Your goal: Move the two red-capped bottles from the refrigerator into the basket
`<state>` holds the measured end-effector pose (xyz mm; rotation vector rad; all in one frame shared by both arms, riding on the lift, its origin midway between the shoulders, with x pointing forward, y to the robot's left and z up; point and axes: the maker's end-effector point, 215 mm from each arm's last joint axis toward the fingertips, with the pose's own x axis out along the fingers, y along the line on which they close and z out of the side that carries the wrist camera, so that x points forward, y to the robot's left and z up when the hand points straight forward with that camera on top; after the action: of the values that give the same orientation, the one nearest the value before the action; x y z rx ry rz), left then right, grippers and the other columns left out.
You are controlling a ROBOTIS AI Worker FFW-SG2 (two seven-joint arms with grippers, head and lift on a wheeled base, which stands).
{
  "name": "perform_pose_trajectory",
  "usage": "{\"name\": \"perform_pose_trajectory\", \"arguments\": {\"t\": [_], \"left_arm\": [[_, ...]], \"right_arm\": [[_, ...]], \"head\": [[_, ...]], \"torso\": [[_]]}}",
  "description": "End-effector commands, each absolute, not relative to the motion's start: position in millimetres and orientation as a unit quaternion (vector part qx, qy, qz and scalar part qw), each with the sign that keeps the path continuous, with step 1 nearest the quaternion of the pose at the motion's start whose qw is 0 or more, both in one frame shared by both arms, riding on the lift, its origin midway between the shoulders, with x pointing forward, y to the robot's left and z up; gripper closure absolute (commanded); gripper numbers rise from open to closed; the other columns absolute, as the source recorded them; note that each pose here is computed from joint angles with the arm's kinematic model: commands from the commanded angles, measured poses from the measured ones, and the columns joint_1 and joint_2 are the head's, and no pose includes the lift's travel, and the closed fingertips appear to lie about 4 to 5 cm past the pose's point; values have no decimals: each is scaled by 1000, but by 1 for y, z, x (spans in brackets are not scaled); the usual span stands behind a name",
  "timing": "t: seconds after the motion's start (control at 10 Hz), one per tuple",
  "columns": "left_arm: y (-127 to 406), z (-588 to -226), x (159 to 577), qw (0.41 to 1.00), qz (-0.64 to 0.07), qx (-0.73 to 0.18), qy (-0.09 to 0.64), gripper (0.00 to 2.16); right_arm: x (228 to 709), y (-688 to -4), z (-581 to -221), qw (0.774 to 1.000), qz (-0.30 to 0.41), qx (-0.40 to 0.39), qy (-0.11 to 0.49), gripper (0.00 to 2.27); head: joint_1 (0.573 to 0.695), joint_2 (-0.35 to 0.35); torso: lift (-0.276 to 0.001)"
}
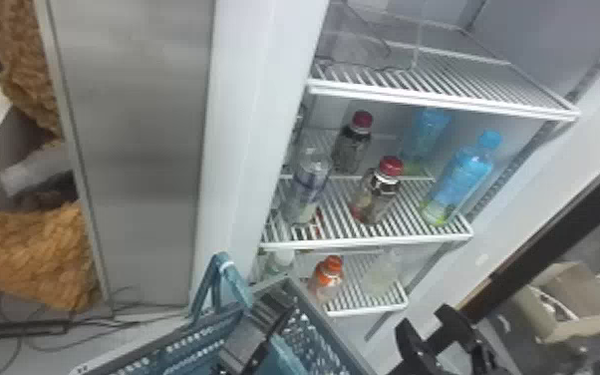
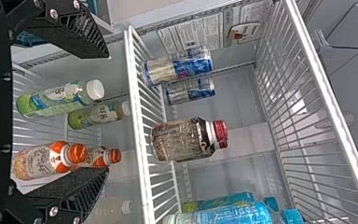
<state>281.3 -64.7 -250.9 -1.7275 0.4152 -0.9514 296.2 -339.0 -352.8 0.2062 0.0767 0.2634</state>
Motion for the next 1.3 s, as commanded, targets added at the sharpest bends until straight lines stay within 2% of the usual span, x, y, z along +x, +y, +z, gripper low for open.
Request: {"name": "perform_pose_trajectory", "arguments": {"t": [0.0,0.5,1.2], "left_arm": [[-64,-252,281,534,-397,-726,174,1204],[-62,-256,282,537,-392,-726,176,1204],[-61,-255,284,538,-391,-727,173,1204]], "right_arm": [[296,-339,-353,985,129,103,38,151],[296,-357,-343,989,111,89,29,160],[335,-361,-308,995,86,48,0,163]], "head": [[695,-350],[695,-350],[695,-350]], "torso": [[0],[0],[0]]}}
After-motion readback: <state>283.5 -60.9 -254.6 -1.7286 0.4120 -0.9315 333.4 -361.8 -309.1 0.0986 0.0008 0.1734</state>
